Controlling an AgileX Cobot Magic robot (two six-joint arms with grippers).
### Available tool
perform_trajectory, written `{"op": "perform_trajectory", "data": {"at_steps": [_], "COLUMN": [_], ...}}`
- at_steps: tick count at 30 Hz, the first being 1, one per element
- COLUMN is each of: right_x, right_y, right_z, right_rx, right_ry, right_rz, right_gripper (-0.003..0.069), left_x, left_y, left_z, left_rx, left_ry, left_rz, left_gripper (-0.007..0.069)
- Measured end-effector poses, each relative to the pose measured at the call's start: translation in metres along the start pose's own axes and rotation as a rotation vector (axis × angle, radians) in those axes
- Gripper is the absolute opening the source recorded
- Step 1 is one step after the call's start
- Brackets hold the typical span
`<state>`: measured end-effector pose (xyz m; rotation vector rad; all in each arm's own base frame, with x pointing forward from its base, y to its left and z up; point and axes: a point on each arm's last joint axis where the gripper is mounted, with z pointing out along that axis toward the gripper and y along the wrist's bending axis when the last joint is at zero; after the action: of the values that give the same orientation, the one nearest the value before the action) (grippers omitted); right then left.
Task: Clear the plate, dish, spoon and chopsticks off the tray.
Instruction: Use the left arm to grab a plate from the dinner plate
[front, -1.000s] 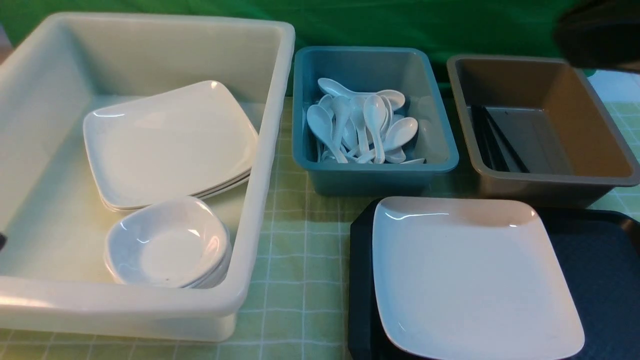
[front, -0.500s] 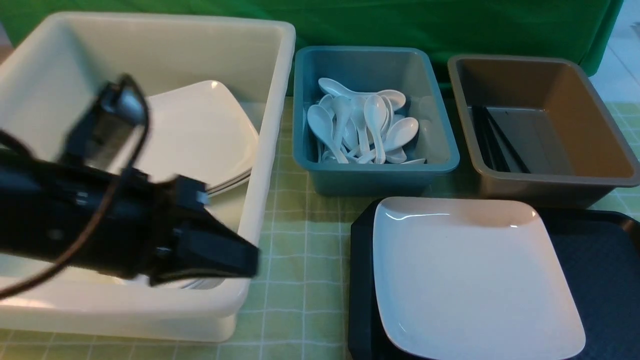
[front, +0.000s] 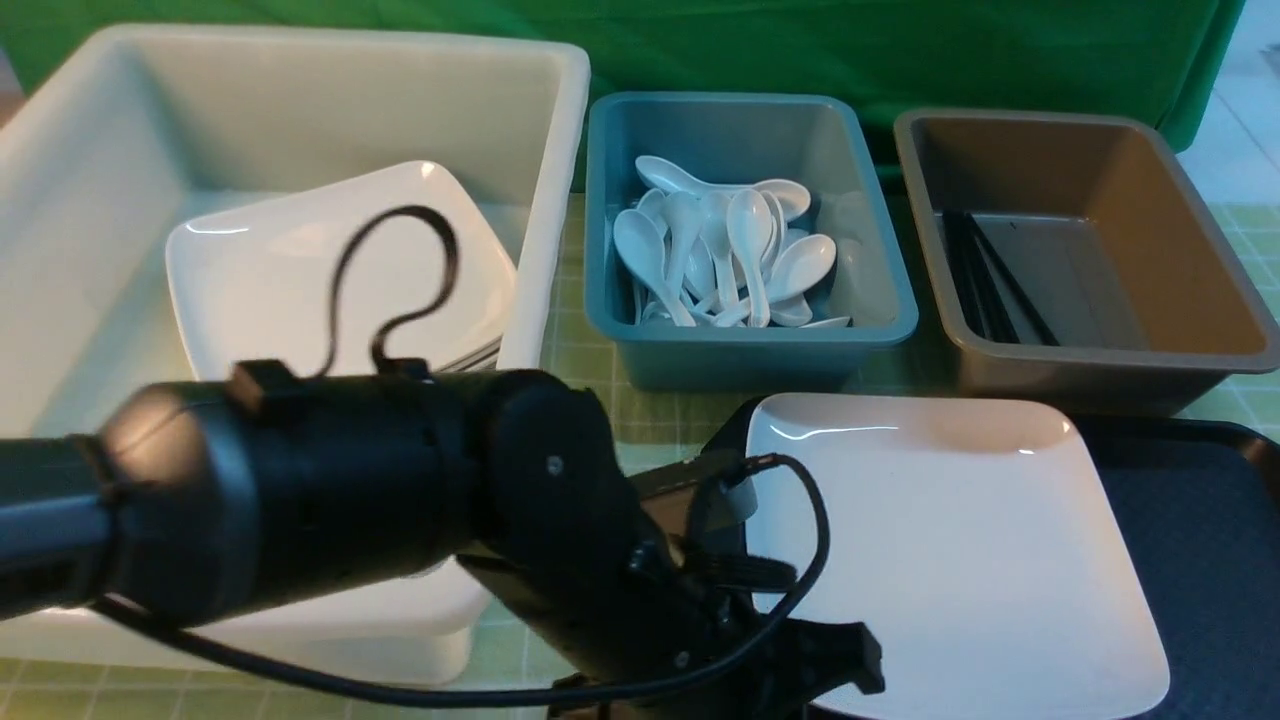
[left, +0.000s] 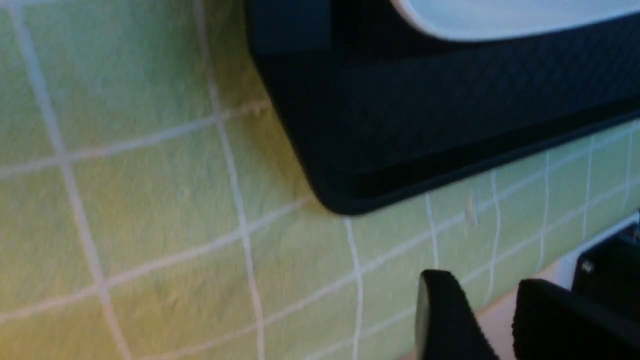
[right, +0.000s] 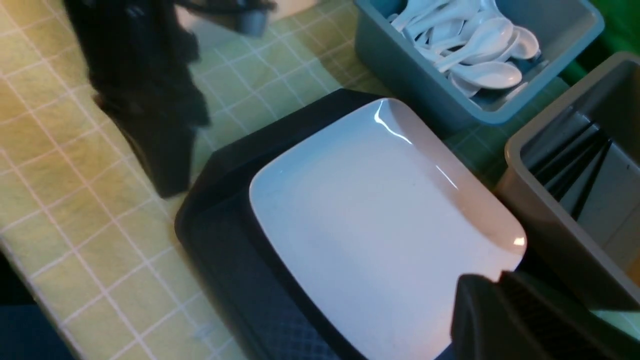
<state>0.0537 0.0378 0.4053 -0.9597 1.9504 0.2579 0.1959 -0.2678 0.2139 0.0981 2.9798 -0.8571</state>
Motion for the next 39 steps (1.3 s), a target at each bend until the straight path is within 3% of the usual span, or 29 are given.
{"op": "perform_trajectory", "data": {"at_steps": [8, 16, 23, 33, 35, 38, 39], "right_x": [-0.001, -0.004, -0.005, -0.007, -0.007, -0.007, -0.007], "right_y": [0.000, 0.000, 0.000, 0.001, 0.001, 0.001, 0.001], "right_z": [0.000, 0.000, 0.000, 0.000, 0.000, 0.000, 0.000], "right_rx": [0.000, -0.003, -0.005, -0.009, -0.009, -0.009, -0.009], "right_ry": [-0.011, -0.040, -0.053, -0.077, -0.077, -0.078, -0.078], "right_rz": [-0.001, 0.005, 0.007, 0.007, 0.007, 0.007, 0.007], "right_gripper": [0.0050, 0.0060, 0.0068, 0.0071, 0.0071, 0.0071, 0.0071], "left_x": [-0.018, -0.029, -0.038, -0.053, -0.054, -0.054, -0.054], "left_y": [0.009, 0.007, 0.010, 0.011, 0.011, 0.014, 0.014], "left_z": [0.038, 0.044, 0.059, 0.069, 0.070, 0.072, 0.072], "left_rx": [-0.018, 0.023, 0.042, 0.091, 0.096, 0.086, 0.086], "left_ry": [-0.074, -0.175, -0.238, -0.376, -0.390, -0.389, -0.389], "left_rz": [-0.137, -0.215, -0.294, -0.297, -0.294, -0.287, -0.287], "left_gripper": [0.0424, 0.0452, 0.0452, 0.0439, 0.0405, 0.0256, 0.0244]}}
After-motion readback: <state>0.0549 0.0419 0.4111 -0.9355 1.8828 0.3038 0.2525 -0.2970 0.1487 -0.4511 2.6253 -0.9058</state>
